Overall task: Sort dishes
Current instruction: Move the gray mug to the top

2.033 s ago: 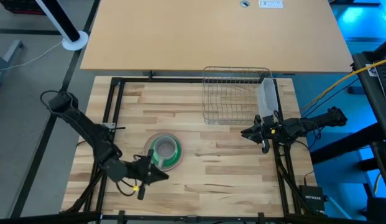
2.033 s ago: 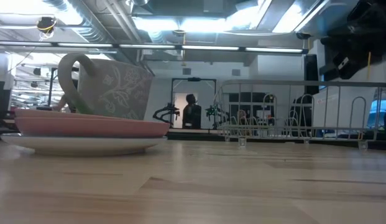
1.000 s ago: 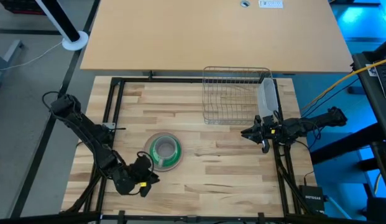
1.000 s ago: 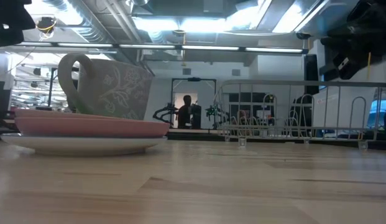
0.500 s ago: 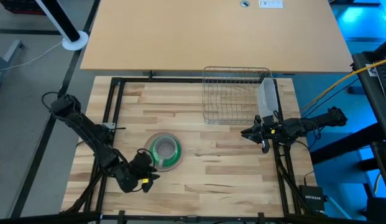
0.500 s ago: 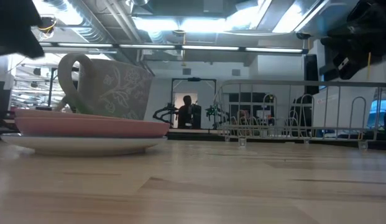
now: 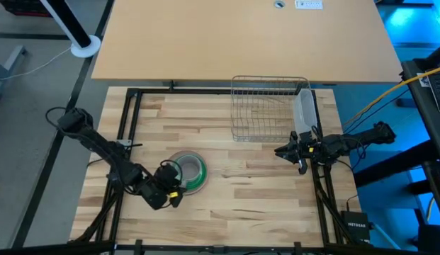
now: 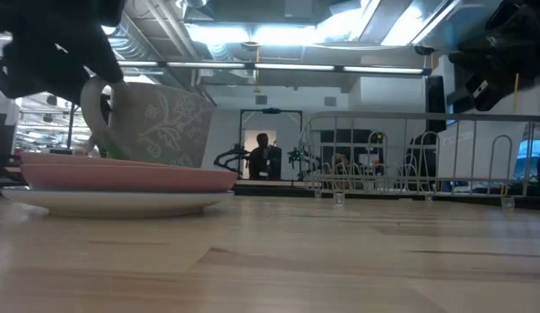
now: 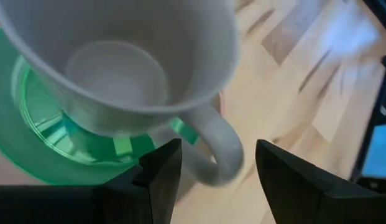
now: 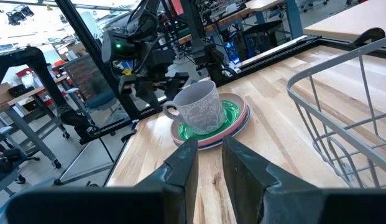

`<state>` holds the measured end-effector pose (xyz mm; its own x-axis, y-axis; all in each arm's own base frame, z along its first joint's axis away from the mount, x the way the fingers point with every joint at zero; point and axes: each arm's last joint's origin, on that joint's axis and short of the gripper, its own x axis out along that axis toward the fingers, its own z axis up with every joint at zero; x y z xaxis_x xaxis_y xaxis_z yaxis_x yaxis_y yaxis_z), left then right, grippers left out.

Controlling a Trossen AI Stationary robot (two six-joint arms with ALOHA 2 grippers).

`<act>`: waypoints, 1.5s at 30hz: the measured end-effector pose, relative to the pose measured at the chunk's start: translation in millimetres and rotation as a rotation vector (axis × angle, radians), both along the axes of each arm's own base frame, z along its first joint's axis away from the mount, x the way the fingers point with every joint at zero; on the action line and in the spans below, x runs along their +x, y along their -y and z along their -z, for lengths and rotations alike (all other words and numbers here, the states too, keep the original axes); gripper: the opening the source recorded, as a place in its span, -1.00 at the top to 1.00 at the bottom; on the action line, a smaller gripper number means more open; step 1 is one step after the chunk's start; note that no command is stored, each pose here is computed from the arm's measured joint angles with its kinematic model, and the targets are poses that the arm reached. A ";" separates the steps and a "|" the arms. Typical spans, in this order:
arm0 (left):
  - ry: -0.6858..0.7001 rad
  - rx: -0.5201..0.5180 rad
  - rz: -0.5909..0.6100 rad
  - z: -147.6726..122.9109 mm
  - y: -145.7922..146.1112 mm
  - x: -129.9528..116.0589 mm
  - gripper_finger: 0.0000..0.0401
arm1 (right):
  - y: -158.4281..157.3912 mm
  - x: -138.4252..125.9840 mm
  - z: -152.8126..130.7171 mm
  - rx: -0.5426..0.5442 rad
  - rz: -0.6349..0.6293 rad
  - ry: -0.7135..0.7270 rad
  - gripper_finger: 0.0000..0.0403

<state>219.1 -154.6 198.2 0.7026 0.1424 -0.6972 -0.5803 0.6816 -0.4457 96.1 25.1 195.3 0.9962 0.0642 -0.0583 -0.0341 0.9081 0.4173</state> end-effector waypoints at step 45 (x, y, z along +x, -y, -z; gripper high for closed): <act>-0.052 0.388 0.023 -67.6 -28.8 6.1 0.78 | 0.0 0.0 0.0 0.000 0.000 0.000 0.61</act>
